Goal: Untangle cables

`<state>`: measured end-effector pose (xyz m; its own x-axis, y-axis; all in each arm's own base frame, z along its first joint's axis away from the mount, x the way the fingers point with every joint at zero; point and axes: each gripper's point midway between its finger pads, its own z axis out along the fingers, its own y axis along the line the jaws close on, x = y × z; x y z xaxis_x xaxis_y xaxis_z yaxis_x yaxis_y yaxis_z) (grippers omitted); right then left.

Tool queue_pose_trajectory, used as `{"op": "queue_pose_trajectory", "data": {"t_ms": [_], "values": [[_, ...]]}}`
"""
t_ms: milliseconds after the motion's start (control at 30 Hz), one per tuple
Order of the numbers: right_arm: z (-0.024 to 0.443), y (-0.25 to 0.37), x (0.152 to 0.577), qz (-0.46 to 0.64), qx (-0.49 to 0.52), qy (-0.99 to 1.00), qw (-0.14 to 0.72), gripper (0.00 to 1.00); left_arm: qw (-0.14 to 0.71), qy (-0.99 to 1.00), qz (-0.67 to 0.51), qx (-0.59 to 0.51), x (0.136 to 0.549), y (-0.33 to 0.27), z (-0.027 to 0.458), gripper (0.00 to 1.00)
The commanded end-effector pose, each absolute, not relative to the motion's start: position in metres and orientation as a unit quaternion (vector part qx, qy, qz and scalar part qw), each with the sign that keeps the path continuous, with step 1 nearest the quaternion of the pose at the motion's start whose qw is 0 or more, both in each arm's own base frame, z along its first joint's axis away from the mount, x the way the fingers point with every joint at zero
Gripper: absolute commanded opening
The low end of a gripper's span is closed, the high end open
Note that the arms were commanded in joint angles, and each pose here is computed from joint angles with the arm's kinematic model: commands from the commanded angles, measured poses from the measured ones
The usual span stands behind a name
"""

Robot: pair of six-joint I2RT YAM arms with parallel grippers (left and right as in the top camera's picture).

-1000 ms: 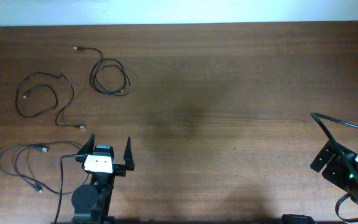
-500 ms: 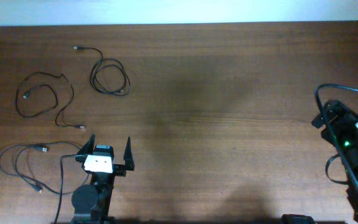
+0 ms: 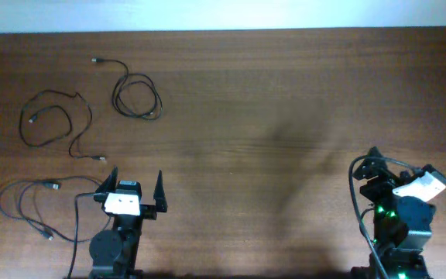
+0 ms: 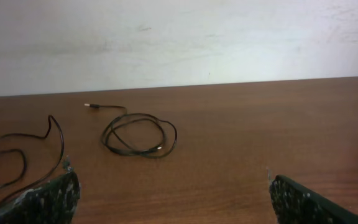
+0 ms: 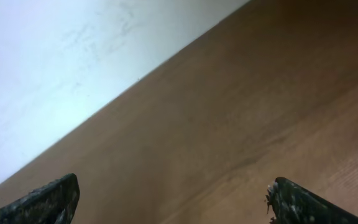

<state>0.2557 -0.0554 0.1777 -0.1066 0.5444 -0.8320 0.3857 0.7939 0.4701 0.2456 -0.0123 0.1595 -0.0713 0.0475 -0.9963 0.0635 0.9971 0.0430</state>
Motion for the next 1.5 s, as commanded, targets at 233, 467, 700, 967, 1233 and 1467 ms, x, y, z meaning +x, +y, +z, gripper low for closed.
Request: {"op": "queue_pose_trajectory", "data": {"t_ms": [233, 467, 700, 967, 1233, 1467], "values": [[0.133, -0.052, 0.256, 0.11, 0.33, 0.708, 0.615, 0.98, 0.679, 0.733, 0.0, 0.044, 0.246, -0.012, 0.157, 0.99], [0.108, -0.045, 0.252, 0.114, 0.325, 0.732, 0.588, 0.98, 0.679, 0.733, 0.0, 0.044, 0.246, -0.012, 0.157, 0.99], [0.085, -0.041, 0.245, 0.103, 0.318, 0.767, 0.548, 0.98, 0.679, 0.733, 0.0, 0.044, 0.246, -0.012, 0.157, 0.99], [0.135, -0.016, 0.248, 0.055, 0.128, 0.753, 0.643, 0.98, 0.679, 0.733, 0.0, 0.044, 0.246, -0.012, 0.157, 0.99], [0.155, -0.013, 0.246, -0.011, 0.04, 0.734, 0.678, 0.98, 0.679, 0.733, 0.0, 0.044, 0.246, -0.012, 0.157, 0.99], [0.156, -0.015, 0.246, -0.018, 0.038, 0.732, 0.68, 0.98, 0.679, 0.733, 0.0, 0.044, 0.246, -0.012, 0.157, 0.99]]}}
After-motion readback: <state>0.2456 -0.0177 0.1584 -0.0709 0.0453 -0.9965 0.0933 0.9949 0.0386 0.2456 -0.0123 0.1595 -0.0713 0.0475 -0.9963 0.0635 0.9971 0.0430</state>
